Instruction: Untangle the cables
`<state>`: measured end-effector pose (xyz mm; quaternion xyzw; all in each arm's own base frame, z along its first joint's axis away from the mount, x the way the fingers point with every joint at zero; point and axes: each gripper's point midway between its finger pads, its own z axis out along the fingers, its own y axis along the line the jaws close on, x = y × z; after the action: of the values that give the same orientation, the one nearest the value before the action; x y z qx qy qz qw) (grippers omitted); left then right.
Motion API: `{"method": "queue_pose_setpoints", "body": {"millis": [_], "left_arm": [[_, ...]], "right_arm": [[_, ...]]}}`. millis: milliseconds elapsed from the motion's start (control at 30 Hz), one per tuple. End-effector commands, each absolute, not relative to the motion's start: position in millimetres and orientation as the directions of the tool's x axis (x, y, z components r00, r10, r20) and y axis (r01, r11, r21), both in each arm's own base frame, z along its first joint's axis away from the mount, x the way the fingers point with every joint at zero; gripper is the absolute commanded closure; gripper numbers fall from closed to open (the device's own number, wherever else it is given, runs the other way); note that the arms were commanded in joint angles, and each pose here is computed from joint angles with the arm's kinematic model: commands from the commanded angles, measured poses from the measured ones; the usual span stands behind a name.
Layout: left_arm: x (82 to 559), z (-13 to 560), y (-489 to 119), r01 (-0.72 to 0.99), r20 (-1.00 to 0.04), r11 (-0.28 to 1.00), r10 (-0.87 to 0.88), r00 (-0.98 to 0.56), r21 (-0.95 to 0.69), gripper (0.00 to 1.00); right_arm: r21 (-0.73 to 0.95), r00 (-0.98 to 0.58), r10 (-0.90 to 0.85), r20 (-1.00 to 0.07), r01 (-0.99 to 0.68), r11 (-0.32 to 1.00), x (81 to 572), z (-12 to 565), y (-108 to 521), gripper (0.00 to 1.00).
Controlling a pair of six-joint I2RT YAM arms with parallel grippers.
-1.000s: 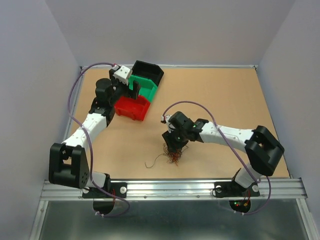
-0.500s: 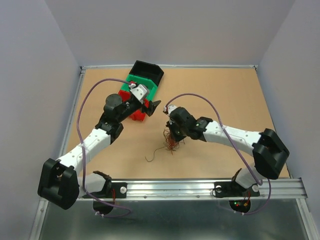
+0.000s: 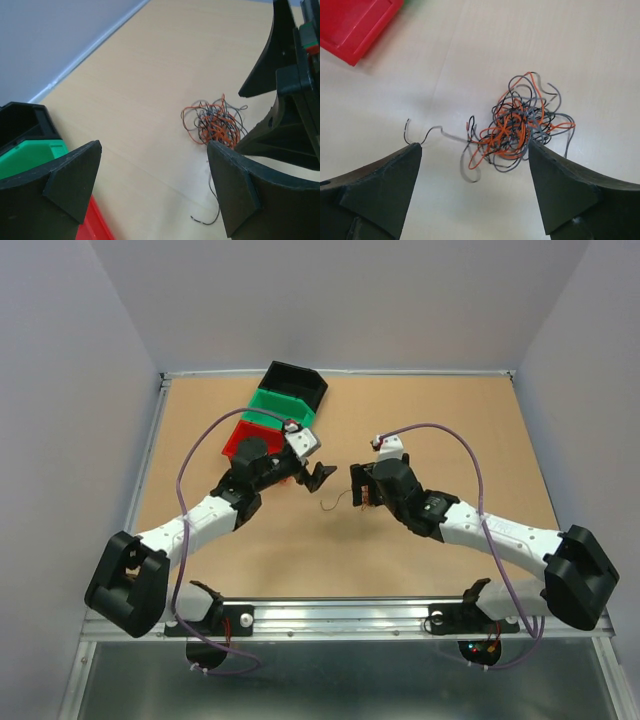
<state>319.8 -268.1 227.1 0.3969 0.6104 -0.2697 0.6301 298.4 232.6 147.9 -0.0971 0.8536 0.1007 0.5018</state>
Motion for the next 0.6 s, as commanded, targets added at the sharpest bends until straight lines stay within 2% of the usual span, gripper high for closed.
{"method": "queue_pose_setpoints", "body": {"millis": [0, 133, 200, 300, 567], "left_arm": [[312.1, 230.0, -283.5, 0.851, -0.97, 0.468, 0.16, 0.184, 0.238, 0.01], [297.9, 211.0, -299.7, 0.874, -0.948, 0.387, 0.234, 0.216, 0.294, 0.01], [300.4, 200.4, -302.3, 0.863, -0.935, 0.39, 0.278, 0.222, 0.321, 0.01], [302.2, 184.3, -310.3, 0.858, -0.92, 0.386, 0.326, 0.217, 0.339, 0.01], [330.1, 139.7, -326.0, 0.842, -0.887, 0.435, 0.449, 0.105, 0.32, 0.01]], "right_arm": [[0.143, -0.391, 0.06, -0.918, -0.186, 0.972, 312.5, 166.7, 230.0, 0.07], [0.168, -0.402, 0.111, -0.909, -0.11, 0.98, 318.9, 157.5, 219.6, 0.08], [0.194, -0.403, 0.156, -0.902, -0.055, 0.98, 322.2, 153.2, 209.7, 0.12], [0.306, -0.387, 0.302, -0.871, 0.053, 0.951, 333.0, 152.0, 181.4, 0.17], [0.373, -0.417, 0.355, -0.837, 0.039, 0.927, 337.5, 141.1, 179.5, 0.17]]}}
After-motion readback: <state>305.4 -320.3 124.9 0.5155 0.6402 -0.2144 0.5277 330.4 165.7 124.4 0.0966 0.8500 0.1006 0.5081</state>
